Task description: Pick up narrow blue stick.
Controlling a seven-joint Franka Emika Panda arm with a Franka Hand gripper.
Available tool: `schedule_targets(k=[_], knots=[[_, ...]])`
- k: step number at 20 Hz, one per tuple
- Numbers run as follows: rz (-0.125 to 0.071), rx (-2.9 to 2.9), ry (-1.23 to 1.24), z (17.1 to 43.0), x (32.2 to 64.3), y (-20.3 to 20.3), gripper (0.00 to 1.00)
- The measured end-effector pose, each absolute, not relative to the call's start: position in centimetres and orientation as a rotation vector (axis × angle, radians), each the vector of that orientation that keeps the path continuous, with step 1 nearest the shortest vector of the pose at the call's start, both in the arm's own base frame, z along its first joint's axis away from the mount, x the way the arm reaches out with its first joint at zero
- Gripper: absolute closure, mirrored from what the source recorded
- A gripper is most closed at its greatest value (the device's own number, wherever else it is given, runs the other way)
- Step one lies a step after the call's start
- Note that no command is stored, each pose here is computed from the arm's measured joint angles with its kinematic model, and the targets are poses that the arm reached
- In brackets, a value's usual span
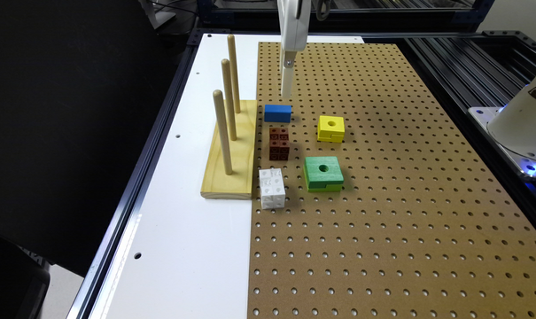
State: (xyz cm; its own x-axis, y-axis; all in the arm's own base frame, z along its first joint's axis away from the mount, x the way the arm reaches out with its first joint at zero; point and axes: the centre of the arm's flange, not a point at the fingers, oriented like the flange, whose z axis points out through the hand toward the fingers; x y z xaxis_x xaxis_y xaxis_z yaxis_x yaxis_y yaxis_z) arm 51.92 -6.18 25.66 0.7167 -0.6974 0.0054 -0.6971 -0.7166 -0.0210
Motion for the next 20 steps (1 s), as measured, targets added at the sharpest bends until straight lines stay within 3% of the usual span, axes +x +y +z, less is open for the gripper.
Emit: schedule_targets(k=[4,10,14,20], knots=[[-0.025,-2.889,1.175,23.6,52.1,-6.2,0.00],[-0.029,-2.888,1.175,23.6,52.2,-6.2,0.00],[-0.018,-2.888,1.176,22.6,52.1,-6.2,0.00],[-0.019,-2.886,1.176,22.0,52.1,-6.2,0.00]])
